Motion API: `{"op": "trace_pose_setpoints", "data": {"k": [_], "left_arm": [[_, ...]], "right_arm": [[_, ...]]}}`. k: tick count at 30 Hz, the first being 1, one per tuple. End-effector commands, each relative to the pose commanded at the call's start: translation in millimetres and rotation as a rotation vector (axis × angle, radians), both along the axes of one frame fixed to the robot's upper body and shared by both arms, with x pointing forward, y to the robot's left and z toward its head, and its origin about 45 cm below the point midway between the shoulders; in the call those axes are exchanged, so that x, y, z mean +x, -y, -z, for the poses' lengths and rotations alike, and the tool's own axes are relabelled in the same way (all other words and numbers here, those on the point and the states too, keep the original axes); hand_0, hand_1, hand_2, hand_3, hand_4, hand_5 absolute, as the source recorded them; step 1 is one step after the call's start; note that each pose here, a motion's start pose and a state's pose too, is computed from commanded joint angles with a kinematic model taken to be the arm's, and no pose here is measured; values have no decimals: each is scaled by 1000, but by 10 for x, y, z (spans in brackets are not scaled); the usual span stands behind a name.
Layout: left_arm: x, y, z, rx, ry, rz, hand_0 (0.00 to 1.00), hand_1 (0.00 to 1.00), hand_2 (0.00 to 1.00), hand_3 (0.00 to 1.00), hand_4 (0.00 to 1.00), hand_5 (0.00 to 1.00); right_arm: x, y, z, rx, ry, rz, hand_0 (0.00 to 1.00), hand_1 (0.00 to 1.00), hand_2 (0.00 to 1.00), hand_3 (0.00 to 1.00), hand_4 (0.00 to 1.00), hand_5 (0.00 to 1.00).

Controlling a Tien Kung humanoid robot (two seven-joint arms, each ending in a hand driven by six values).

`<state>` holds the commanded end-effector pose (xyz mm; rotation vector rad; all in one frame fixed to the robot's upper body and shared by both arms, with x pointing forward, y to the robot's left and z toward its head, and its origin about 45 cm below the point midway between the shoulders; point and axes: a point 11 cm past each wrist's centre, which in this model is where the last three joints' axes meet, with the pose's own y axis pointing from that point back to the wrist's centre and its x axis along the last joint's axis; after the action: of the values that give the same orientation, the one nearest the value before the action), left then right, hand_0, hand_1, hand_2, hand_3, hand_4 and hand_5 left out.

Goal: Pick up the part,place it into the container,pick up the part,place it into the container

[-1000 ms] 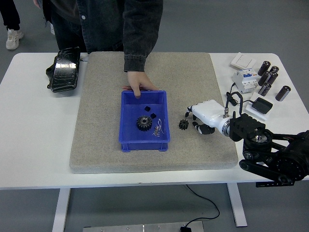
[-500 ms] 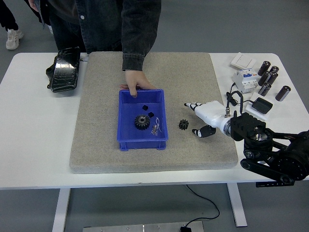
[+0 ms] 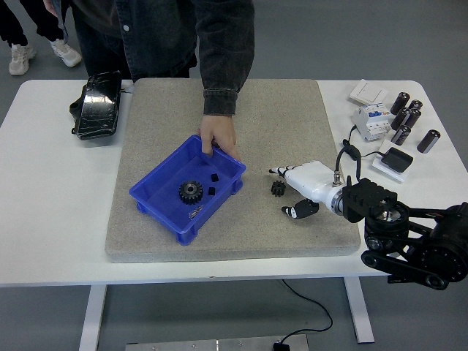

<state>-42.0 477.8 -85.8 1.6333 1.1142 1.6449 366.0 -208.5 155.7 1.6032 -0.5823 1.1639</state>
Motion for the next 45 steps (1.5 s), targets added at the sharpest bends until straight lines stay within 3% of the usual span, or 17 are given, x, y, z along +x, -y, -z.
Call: {"op": "trace_pose_setpoints", "data": {"k": [2,3,8,9,32,38,39,44,45], "left_arm": [[5,-3,-1,1,1,1,691,681,666,646,709,396],[8,-4,-2,1,1,1,691,681,665,644,705,393],[27,-6,-2,1,4,2,691,681,665,644,705,393],[30,-6,-2,1,4,3,691,681,665,642,701,389],[39,-17,-7,4,3,7,691,681,663,632,697,388],[61,-25,-10,7,6,9,691,681,662,631,696,390],[60,-26,-11,7,6,9,691,681,662,631,695,389],[56,-21,-8,7,5,10,691,681,662,631,695,389],[57,-22,-8,7,5,10,691,681,661,629,691,389]], "right_arm": [[18,10,1,4,4,7,280,452,750,844,893,323],[28,17,-1,6,7,11,253,412,634,718,853,303],[75,31,-22,17,24,22,253,412,634,718,853,303],[80,29,-26,18,27,23,224,382,547,647,787,251],[131,-57,-35,35,24,34,221,369,537,645,810,280],[169,-32,-40,41,24,54,216,361,535,644,791,263],[172,-25,-40,41,24,57,198,336,492,632,719,221],[182,-13,-39,48,23,69,198,336,492,632,719,221],[184,-14,-38,50,22,71,187,329,473,625,679,200]]}}
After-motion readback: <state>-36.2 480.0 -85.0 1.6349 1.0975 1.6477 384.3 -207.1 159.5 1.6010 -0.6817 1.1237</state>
